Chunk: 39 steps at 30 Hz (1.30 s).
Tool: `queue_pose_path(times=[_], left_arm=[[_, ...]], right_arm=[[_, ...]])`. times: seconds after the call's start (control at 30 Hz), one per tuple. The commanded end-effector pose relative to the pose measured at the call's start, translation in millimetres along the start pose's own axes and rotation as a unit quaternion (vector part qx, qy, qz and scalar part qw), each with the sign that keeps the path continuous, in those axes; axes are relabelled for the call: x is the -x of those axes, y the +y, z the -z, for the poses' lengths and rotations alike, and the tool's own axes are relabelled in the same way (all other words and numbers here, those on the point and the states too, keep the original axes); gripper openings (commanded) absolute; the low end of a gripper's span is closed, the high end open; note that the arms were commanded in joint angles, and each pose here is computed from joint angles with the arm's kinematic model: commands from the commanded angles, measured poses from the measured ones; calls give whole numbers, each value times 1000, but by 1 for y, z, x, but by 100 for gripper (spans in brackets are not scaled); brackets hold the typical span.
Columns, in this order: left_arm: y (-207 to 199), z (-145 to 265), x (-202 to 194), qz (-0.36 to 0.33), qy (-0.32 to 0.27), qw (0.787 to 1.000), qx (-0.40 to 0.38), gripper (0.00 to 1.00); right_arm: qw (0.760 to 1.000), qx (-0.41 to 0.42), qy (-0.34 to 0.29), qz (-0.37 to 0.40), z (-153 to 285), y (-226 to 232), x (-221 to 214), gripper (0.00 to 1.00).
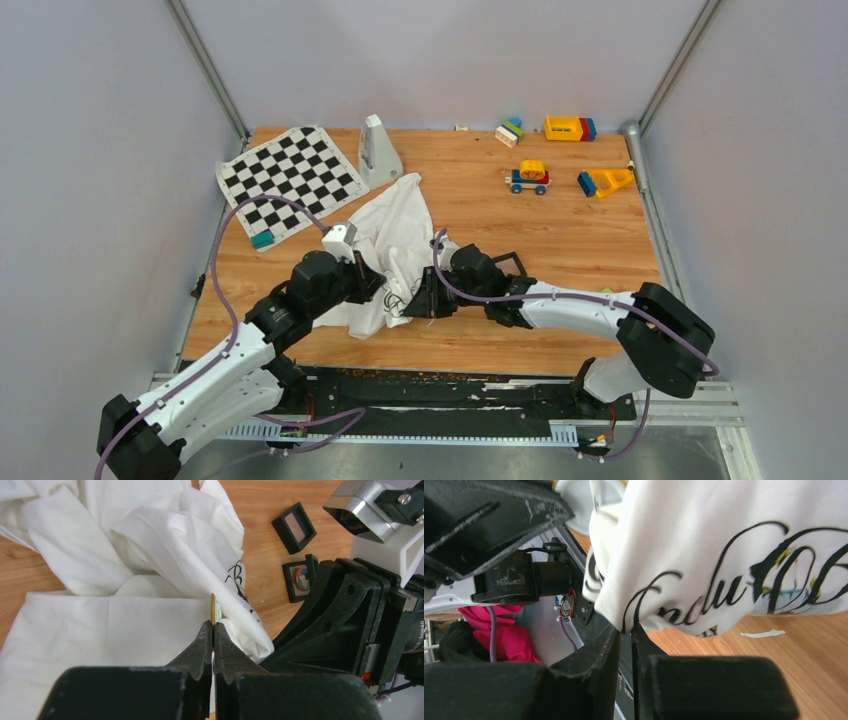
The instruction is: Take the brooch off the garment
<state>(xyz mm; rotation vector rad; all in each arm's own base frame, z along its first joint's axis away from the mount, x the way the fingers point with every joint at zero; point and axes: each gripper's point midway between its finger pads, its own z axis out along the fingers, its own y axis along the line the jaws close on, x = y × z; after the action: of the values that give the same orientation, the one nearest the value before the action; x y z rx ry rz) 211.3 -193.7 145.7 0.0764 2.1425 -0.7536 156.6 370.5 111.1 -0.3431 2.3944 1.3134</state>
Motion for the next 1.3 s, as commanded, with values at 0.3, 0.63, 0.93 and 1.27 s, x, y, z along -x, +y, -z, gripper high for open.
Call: queue_pose_path(times=[0.3,0.63,0.93,1.27], left_arm=[[-50,39,58,71,-158,974,-144,0],[-83,72,69,121,-185,941,-254,0],[-98,73,61,124,-155,934,-296,0],[-103,70,59,121,-146,932,-308,0]], right_arm=[[991,71,-115,-9,51,47,60,70],[971,191,-133,-48,67,80,75,68],[964,238,-118,-24,66,99,77,56],[954,264,-139,-28,77,107,81,47]])
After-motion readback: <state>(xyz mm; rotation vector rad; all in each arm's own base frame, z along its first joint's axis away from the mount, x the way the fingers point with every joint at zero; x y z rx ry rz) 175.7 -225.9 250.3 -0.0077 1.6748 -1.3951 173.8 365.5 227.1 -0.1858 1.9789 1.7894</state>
